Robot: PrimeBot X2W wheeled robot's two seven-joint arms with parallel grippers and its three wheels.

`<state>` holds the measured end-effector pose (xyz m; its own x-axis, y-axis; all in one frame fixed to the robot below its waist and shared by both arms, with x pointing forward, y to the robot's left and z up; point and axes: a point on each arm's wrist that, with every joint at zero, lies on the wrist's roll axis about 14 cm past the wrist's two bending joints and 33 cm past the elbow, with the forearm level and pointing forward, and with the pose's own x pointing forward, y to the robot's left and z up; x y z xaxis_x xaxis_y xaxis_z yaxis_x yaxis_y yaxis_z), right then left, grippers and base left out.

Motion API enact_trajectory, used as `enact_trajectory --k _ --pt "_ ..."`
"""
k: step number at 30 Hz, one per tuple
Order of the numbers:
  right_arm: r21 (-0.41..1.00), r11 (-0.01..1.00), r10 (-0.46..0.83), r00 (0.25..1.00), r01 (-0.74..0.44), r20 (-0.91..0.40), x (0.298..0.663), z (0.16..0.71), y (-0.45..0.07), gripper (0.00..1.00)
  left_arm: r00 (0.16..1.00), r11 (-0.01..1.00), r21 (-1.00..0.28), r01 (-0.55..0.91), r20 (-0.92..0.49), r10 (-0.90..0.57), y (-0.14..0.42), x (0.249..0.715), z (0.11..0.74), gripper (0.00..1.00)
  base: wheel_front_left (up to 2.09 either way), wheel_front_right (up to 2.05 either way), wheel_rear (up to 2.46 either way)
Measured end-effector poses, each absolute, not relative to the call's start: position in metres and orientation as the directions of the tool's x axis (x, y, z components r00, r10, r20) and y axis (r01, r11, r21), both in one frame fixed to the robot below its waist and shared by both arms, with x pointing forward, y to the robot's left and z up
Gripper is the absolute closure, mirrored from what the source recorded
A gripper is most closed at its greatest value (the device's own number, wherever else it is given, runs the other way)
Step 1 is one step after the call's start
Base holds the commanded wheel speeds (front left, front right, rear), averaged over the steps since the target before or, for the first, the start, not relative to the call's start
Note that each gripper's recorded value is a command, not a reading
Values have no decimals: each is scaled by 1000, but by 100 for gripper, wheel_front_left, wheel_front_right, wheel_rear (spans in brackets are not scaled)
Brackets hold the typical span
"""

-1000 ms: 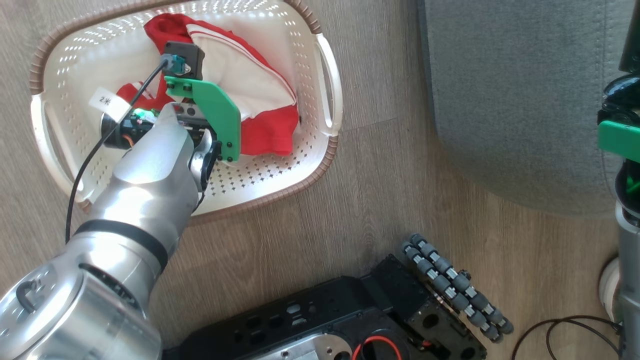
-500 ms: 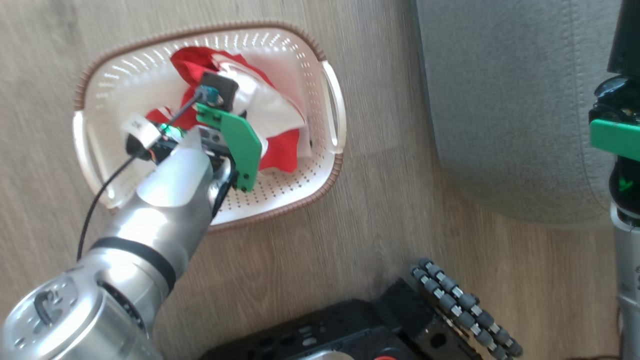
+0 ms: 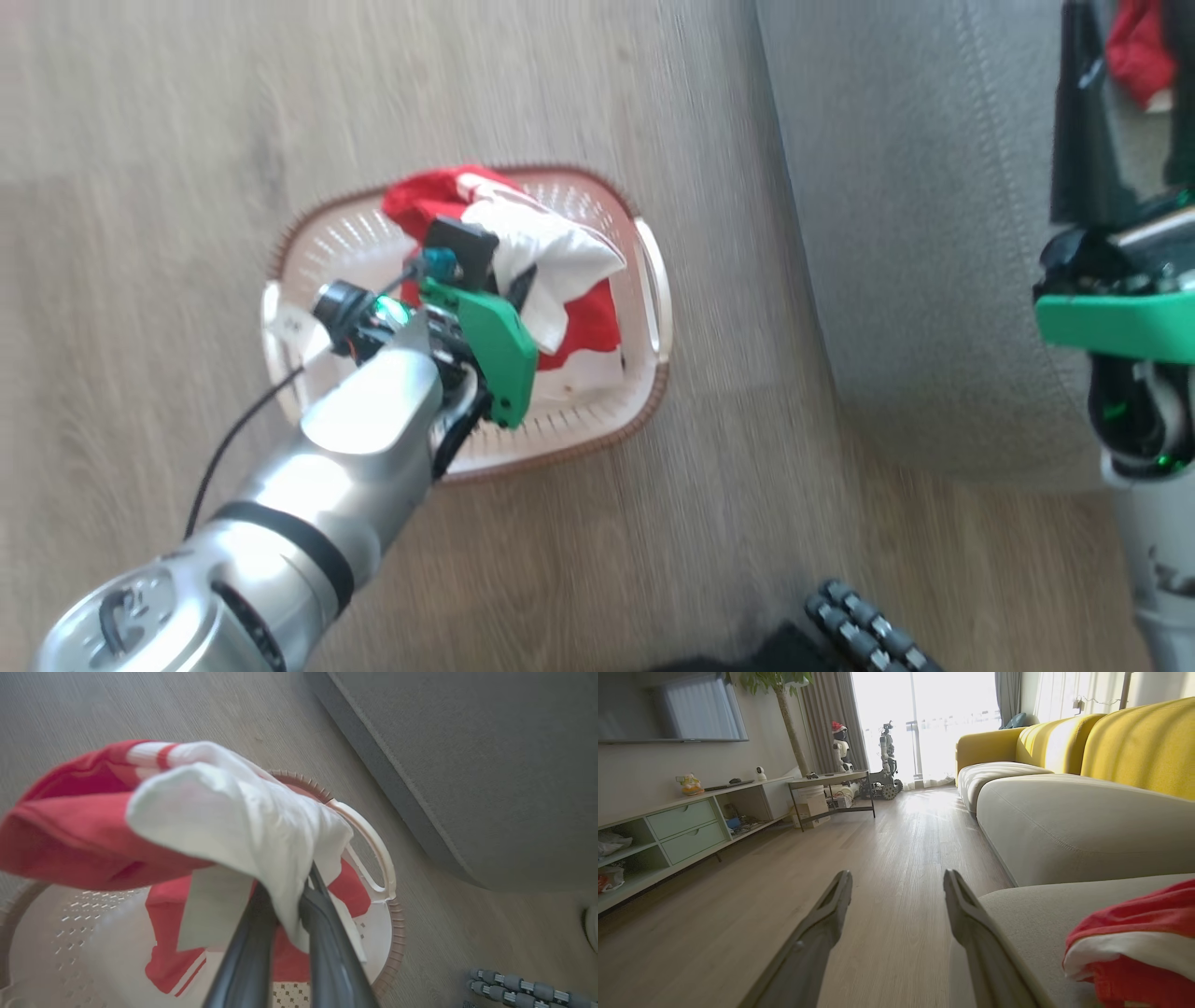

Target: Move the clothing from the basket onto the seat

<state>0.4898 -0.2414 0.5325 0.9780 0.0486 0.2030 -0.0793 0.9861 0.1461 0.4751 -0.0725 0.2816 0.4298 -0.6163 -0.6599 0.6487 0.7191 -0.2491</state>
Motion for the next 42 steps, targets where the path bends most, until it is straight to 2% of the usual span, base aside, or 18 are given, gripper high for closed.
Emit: enact_trajectory --k 8,20,27,42 --pt "177 978 65 973 -106 220 454 555 -229 0 561 705 -183 685 -485 -671 -71 466 362 100 0 0 0" --pt "204 968 93 968 -143 234 403 569 -212 0 661 698 -110 708 -246 -709 -72 450 475 100 0 0 0" --pt "209 962 123 961 -177 247 384 575 -198 0 681 690 -79 719 -118 -723 -69 440 534 100 0 0 0" --pt "230 950 159 963 -209 219 367 564 -180 0 666 665 -47 745 -1 -746 -67 420 601 100 0 0 0"
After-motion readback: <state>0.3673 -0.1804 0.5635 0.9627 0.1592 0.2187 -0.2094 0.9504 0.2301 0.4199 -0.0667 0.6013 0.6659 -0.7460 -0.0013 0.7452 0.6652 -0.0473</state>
